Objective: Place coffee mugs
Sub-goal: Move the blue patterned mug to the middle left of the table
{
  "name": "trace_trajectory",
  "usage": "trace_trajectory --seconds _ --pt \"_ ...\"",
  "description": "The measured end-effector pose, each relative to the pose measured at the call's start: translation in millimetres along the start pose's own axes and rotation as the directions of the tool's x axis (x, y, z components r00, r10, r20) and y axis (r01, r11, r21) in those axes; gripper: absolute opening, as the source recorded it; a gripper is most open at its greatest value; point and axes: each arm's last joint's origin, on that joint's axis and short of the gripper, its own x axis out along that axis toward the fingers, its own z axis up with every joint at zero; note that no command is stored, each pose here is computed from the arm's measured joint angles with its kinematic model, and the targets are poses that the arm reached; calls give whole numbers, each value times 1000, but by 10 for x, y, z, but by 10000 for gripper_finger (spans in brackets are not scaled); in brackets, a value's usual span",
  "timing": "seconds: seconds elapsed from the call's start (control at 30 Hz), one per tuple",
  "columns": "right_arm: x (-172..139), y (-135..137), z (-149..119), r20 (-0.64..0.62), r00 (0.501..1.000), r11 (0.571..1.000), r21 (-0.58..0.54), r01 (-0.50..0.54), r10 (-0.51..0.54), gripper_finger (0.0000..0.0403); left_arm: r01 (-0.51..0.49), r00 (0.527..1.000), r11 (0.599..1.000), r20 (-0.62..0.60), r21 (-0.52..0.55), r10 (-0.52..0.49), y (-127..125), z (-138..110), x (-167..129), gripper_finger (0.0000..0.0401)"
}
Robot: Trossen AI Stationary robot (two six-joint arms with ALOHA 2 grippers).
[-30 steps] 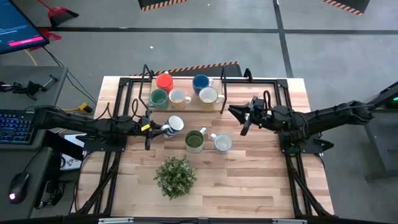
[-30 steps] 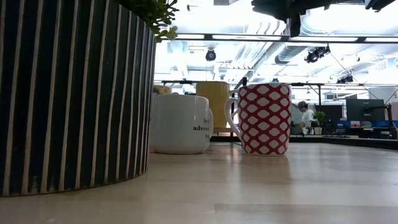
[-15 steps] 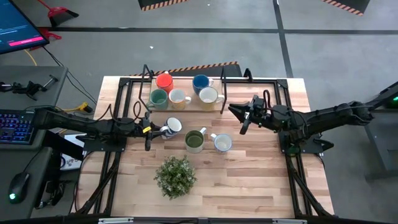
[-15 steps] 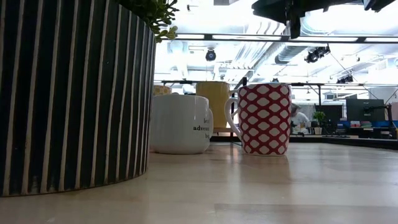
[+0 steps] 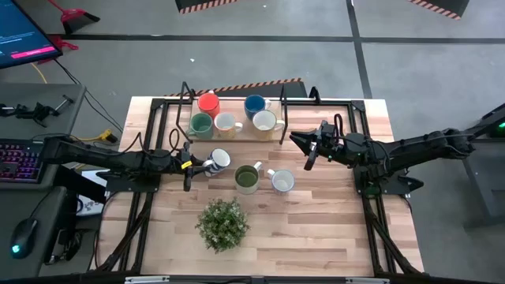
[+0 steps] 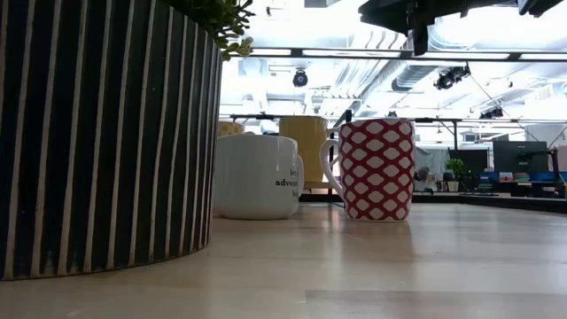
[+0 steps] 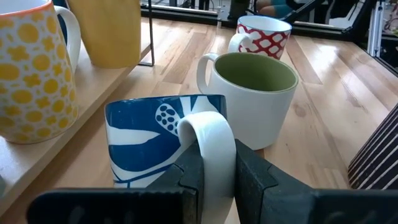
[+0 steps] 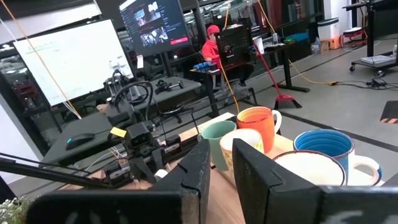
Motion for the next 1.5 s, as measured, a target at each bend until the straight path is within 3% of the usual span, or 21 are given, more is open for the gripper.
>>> trace_trajectory --seconds 0.3,0.5,0.77,1.2,1.5 --pt "0 0 0 0 1000 1000 1 0 0 55 3 1000 1000 -22 -25 -3 0 -24 0 58" --pt "1 0 -1 -1 1000 1000 1 -1 1 55 -4 996 1000 -93 -14 3 11 -106 0 33" --pt "1 1 -1 -2 1000 1000 1 -3 3 55 5 995 999 -95 -35 -9 8 -105 -2 21" --pt "1 1 -2 -2 1000 1000 -3 -2 2 55 43 995 998 -84 -47 -47 -5 -91 -1 27" --pt "1 -2 -11 -12 1000 1000 -8 0 0 55 77 993 996 -87 -49 -81 -16 -91 -3 52"
